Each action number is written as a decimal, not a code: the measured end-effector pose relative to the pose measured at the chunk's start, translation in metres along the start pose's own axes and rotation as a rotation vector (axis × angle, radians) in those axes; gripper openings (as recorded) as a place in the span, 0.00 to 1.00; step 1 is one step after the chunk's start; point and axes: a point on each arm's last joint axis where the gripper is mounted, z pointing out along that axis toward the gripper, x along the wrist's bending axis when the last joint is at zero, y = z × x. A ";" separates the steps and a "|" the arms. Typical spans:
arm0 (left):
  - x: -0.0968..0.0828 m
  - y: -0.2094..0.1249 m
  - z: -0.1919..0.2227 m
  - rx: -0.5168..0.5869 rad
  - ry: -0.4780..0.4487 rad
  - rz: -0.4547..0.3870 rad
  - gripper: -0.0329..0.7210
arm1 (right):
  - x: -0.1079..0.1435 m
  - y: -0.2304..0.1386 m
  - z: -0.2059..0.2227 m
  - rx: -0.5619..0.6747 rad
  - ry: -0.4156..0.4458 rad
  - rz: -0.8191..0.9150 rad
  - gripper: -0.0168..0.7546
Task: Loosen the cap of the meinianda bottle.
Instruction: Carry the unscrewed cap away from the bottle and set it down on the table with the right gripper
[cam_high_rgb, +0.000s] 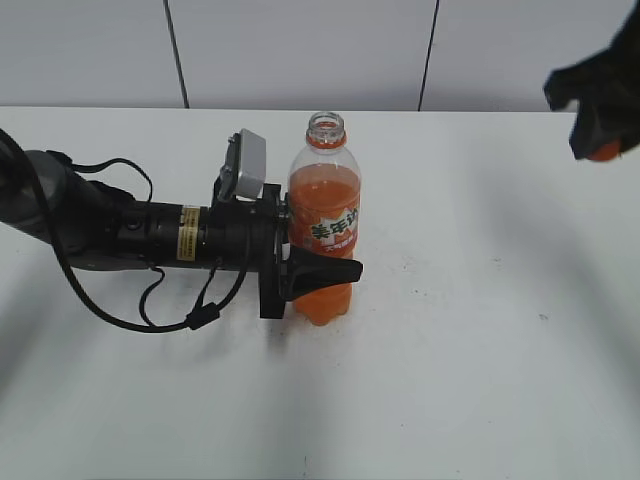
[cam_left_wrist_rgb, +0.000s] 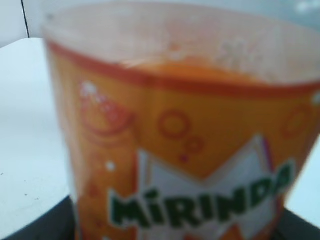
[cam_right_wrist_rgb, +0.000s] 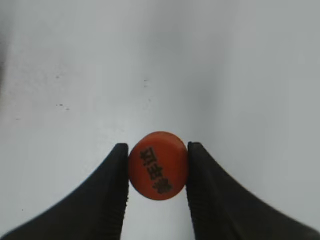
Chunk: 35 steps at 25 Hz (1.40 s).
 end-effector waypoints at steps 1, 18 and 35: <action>0.000 0.000 0.000 0.000 0.000 0.000 0.59 | -0.013 -0.008 0.012 0.015 0.006 0.060 0.37; 0.000 0.000 0.000 -0.002 0.002 -0.001 0.59 | -0.058 -0.080 0.152 0.110 0.128 0.376 0.37; 0.000 0.000 0.000 -0.002 0.002 -0.001 0.59 | -0.054 -0.083 0.179 0.135 0.166 0.307 0.37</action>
